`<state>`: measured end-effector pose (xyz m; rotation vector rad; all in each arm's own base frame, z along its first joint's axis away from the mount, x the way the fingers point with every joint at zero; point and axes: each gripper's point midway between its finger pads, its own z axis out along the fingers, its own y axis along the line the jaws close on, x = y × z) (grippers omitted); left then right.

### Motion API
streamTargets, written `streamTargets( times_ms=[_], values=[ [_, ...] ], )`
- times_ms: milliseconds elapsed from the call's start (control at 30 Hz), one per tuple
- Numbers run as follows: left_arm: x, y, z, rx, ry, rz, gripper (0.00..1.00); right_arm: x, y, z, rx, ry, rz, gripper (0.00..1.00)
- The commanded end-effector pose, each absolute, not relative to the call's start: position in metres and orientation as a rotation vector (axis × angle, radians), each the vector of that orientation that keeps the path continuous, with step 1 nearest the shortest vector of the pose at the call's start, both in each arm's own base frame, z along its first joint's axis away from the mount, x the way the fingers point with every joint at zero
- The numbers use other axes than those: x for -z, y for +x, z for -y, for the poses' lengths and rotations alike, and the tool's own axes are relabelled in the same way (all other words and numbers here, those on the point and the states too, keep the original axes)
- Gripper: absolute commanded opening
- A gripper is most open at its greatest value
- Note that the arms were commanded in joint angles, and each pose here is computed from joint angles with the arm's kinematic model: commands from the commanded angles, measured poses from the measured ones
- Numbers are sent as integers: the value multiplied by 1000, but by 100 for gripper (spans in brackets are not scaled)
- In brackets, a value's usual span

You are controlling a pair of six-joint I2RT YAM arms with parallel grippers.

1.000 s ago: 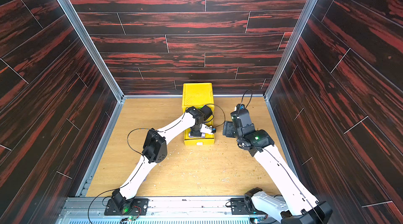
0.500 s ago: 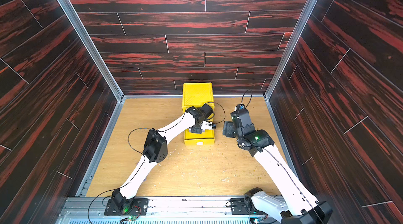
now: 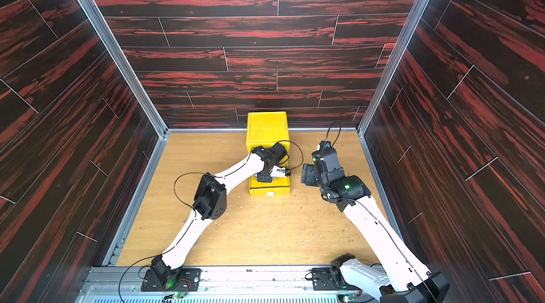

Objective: Sort the rolls of trash bags by color and place them into the drawer
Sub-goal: Place the roll of trash bags in the drawer.

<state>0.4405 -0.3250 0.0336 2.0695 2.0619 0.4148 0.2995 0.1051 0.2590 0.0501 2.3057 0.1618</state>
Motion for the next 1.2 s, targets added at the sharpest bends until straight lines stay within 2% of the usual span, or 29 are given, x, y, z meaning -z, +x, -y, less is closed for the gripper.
streamTargets(
  times_ms=[0,567,767,1000,1167],
  values=[
    [-60,440,320,-396,2025,-2069,51,-258,300,-105,-167,48,-2304,77],
    [-110,422,323,-348,1984,-2026,59,-258,299,-104,-162,50,-2304,77],
    [-136,401,322,-271,2004,-2024,59,-259,299,-103,-157,52,-2300,77],
    [-204,352,318,-122,1872,-2028,59,-265,300,-100,-143,57,-2286,77],
    [-284,324,297,3,1473,-1949,57,-268,299,-98,-133,63,-2284,77]
  ],
)
